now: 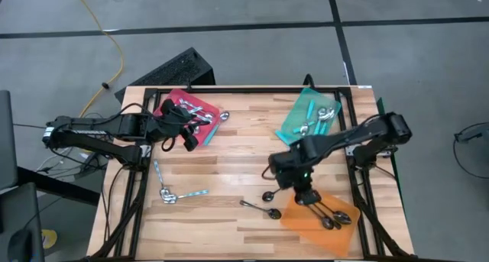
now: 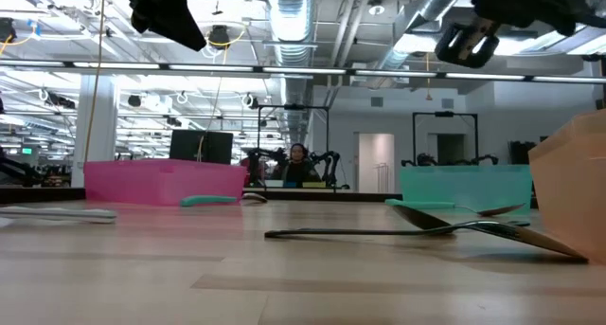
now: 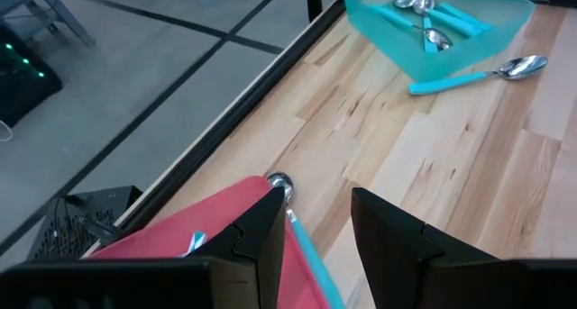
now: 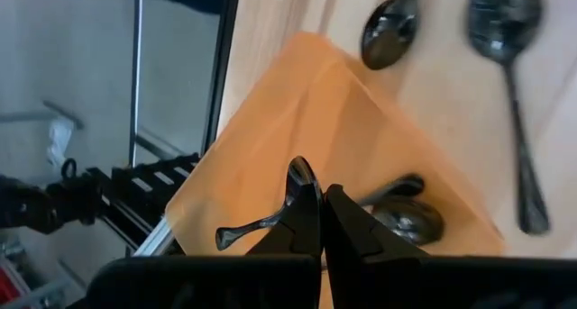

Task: Sort silverware by color (type)
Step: Put the black spoon into the orange bin, then put the blue patterned spoon into the red bin

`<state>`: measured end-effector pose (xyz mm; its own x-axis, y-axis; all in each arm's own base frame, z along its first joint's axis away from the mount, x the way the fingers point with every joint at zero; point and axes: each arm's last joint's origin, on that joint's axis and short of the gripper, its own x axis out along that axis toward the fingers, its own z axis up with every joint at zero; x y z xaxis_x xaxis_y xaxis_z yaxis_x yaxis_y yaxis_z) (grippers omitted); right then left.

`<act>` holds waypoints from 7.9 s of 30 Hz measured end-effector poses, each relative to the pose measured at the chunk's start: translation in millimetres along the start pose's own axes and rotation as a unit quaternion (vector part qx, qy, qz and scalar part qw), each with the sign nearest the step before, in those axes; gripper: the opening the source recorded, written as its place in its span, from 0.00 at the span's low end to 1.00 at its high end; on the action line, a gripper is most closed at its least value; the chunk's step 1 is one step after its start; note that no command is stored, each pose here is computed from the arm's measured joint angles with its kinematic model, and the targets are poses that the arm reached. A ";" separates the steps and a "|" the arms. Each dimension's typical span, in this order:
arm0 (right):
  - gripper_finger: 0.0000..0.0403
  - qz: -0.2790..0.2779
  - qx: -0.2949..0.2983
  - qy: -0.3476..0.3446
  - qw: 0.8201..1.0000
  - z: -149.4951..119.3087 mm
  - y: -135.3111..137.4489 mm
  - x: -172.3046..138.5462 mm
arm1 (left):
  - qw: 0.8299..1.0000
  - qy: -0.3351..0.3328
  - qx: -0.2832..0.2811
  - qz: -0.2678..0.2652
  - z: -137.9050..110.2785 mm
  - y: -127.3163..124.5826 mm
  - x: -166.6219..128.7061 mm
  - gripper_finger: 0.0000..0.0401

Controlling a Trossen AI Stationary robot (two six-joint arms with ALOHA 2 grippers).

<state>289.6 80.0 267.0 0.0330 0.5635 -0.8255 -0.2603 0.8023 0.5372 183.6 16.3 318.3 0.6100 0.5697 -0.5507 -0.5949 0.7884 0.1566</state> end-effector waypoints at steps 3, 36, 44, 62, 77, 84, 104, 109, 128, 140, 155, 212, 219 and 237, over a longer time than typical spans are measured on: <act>0.05 0.003 -0.013 0.015 1.000 4.7 4.6 15.4 | 1.000 0.001 -0.002 0.000 -0.1 0.0 0.0 0.28; 0.05 0.030 -0.023 -0.005 0.999 -41.1 -18.4 101.7 | 1.000 0.012 -0.028 0.008 -2.9 1.0 0.1 0.28; 0.05 0.024 -0.060 -0.016 0.998 -38.2 -21.9 102.9 | 0.999 0.007 -0.028 0.018 -2.6 1.5 0.2 0.28; 0.09 0.002 0.002 0.006 1.000 -70.3 -46.7 127.4 | 0.998 -0.003 -0.051 0.026 -0.9 1.7 0.2 0.28; 0.15 -0.016 0.018 0.008 1.000 -78.0 -51.3 131.3 | 0.998 -0.005 -0.056 0.031 -0.8 2.0 0.2 0.28; 0.15 -0.014 0.026 0.007 1.000 -77.9 -51.4 131.3 | 0.998 -0.005 -0.056 0.031 -0.8 2.0 0.2 0.28; 0.25 0.038 0.070 0.019 0.997 -78.9 -48.7 131.5 | 0.998 -0.005 -0.056 0.031 -0.9 2.1 0.2 0.28; 0.36 0.048 0.083 0.022 0.995 -78.9 -48.0 131.4 | 0.998 -0.005 -0.056 0.031 -0.9 2.0 0.2 0.28; 0.44 0.040 0.100 0.050 0.993 -62.4 -34.5 113.8 | 0.998 -0.005 -0.056 0.031 -0.9 2.0 0.2 0.28; 0.46 0.039 0.117 0.078 0.989 -58.0 -33.6 97.5 | 0.998 -0.005 -0.057 0.030 -0.9 2.0 0.2 0.28; 0.46 0.165 0.110 -0.002 0.980 -9.3 -31.7 7.7 | 0.996 0.032 -0.057 -0.060 -3.2 -3.2 -0.1 0.28; 0.46 -0.289 0.031 -0.204 0.935 61.3 -15.5 -81.8 | 0.946 0.238 0.055 -0.212 -93.3 -123.0 -57.3 0.31; 0.46 -0.275 0.023 -0.156 0.949 74.2 -18.9 -48.4 | 0.928 0.297 0.078 -0.210 -105.1 -134.7 -50.5 0.40; 0.46 -0.267 0.027 -0.141 0.953 82.5 -21.6 -29.1 | 0.909 0.347 0.112 -0.203 -163.7 -140.0 -15.3 0.52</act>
<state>373.9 62.5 293.8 0.4079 0.0957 -0.9080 -0.0838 0.9942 0.0671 171.9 -140.8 170.7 0.2322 0.0000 -0.9727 -0.2255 0.9728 -0.0539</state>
